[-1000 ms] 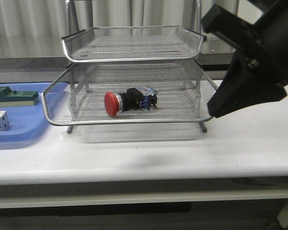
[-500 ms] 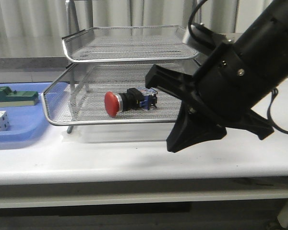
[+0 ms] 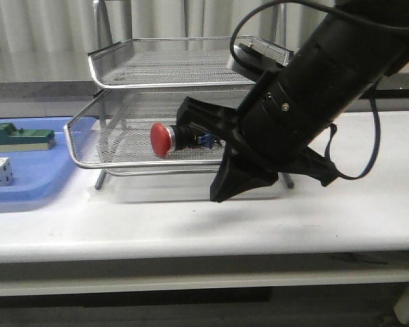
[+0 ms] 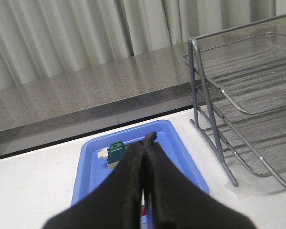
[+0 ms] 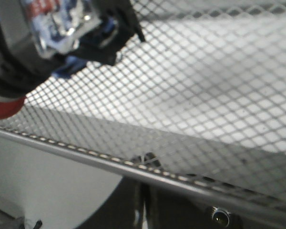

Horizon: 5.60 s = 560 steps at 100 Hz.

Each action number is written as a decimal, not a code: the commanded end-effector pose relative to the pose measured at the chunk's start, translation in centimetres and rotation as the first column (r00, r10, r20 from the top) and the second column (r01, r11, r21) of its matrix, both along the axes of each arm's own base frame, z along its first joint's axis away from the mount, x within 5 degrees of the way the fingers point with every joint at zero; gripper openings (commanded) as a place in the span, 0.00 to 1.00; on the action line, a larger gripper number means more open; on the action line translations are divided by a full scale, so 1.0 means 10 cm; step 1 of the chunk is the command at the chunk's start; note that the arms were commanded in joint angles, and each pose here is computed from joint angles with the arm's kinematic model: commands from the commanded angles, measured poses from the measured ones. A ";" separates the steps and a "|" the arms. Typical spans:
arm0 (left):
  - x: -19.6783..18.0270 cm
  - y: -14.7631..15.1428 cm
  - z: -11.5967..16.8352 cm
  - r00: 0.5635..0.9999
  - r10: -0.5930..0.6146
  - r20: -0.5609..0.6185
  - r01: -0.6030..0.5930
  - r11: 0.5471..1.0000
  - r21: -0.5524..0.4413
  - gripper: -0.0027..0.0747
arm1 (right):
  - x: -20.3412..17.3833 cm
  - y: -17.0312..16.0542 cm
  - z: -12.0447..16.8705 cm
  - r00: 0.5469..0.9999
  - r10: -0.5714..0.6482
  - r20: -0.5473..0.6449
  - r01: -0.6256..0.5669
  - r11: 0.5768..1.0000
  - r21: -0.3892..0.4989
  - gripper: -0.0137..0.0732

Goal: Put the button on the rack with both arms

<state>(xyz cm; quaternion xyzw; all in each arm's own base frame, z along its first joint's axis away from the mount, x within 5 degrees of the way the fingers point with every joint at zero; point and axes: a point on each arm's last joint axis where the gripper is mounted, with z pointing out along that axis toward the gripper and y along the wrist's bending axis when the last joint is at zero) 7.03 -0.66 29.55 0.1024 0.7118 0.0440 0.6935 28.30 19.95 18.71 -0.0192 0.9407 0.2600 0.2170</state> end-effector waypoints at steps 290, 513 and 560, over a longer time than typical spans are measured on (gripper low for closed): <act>0.00 0.02 0.15 0.995 0.020 0.094 -0.017 0.999 -0.028 0.01 | -1.34 -1.55 1.40 0.679 -0.111 0.725 0.194 0.980 -0.032 0.09; 0.00 0.02 0.15 0.995 0.020 0.094 -0.017 0.999 -0.028 0.01 | -2.31 -1.95 0.31 0.325 -0.142 0.935 0.424 0.906 -0.010 0.09; 0.00 0.02 0.15 0.995 0.020 0.094 -0.017 0.999 -0.028 0.01 | -2.29 -1.95 0.22 0.336 -0.140 0.931 0.423 0.906 -0.016 0.09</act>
